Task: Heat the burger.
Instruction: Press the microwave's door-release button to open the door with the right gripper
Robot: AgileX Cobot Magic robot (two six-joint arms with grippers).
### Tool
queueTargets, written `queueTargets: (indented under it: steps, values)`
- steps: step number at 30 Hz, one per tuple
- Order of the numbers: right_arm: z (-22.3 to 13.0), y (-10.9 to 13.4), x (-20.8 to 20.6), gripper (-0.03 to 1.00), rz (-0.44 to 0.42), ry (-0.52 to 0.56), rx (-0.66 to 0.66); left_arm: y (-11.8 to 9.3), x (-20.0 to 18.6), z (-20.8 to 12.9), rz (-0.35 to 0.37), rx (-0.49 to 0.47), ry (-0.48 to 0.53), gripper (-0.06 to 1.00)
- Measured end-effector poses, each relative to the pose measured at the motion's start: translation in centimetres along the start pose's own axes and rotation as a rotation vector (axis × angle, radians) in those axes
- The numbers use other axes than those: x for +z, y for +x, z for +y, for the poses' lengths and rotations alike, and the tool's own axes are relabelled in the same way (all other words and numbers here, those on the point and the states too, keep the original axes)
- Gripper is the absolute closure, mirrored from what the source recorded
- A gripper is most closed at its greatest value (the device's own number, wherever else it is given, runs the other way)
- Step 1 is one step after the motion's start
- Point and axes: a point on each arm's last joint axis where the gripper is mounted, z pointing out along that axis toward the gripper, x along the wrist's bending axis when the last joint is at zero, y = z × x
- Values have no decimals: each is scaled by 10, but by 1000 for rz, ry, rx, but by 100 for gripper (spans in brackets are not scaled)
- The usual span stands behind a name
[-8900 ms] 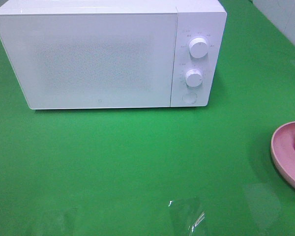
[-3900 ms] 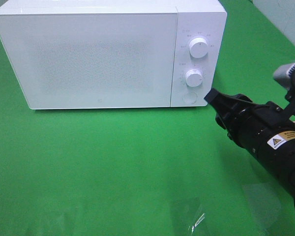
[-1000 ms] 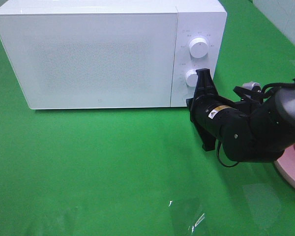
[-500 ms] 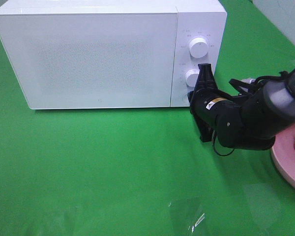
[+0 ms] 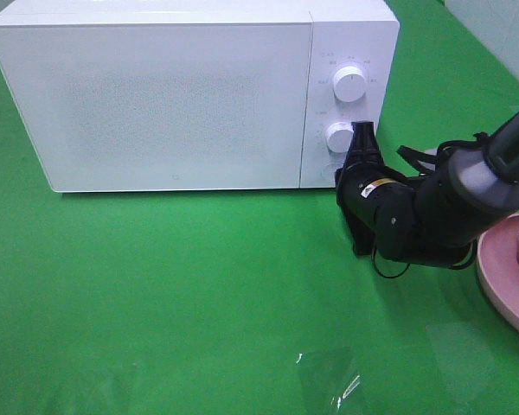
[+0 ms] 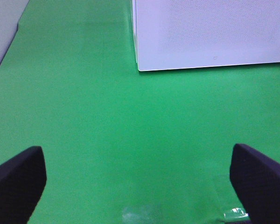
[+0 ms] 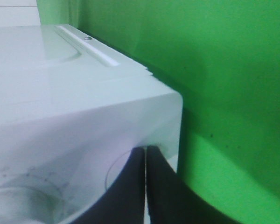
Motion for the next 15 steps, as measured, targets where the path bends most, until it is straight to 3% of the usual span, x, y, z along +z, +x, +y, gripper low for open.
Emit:
queueTargets:
  steps: [15]
  values:
    - [-4, 5, 3, 97, 27, 24, -13, 0, 0, 0, 0, 0, 0, -5]
